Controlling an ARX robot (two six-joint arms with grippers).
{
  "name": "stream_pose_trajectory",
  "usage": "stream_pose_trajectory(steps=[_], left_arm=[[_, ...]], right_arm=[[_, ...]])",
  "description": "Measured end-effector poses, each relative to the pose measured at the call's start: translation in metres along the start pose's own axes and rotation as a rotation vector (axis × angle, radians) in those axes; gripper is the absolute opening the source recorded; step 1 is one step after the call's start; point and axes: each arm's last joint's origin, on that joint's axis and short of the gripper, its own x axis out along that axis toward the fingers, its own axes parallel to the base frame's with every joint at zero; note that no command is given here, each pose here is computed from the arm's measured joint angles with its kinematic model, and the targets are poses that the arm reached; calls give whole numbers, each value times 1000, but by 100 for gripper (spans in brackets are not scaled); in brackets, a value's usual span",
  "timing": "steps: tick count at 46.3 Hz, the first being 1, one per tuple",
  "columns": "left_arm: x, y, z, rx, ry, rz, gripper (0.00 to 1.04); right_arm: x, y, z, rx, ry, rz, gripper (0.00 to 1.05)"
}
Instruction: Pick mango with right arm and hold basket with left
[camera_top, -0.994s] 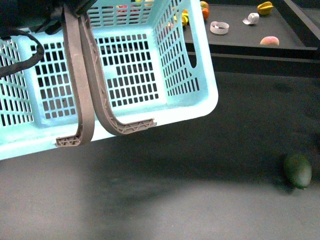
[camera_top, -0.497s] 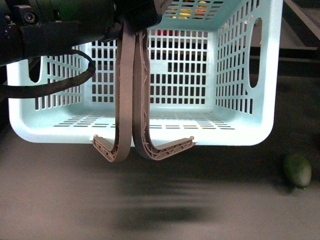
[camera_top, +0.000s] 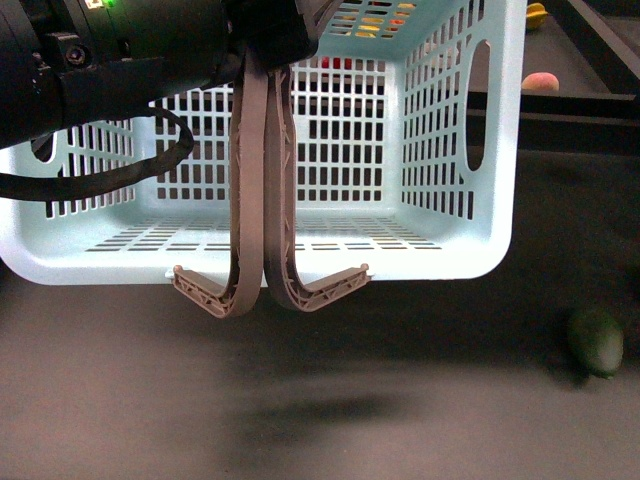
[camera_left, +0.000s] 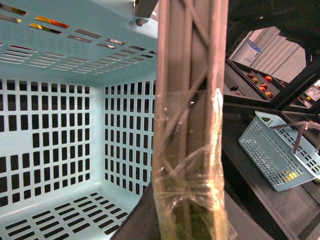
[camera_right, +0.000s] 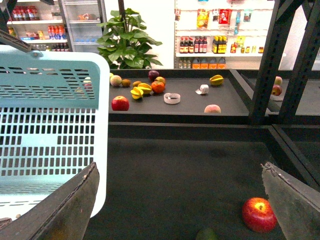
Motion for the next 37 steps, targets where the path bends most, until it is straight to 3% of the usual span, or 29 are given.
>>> stream_pose_trajectory(steps=[34, 37], left_arm=[[0, -1, -1, 0, 3, -6, 9], [0, -1, -1, 0, 3, -7, 9]], right_arm=[[0, 0, 0, 0, 0, 0, 97], [1, -1, -1, 20, 49, -98, 97]])
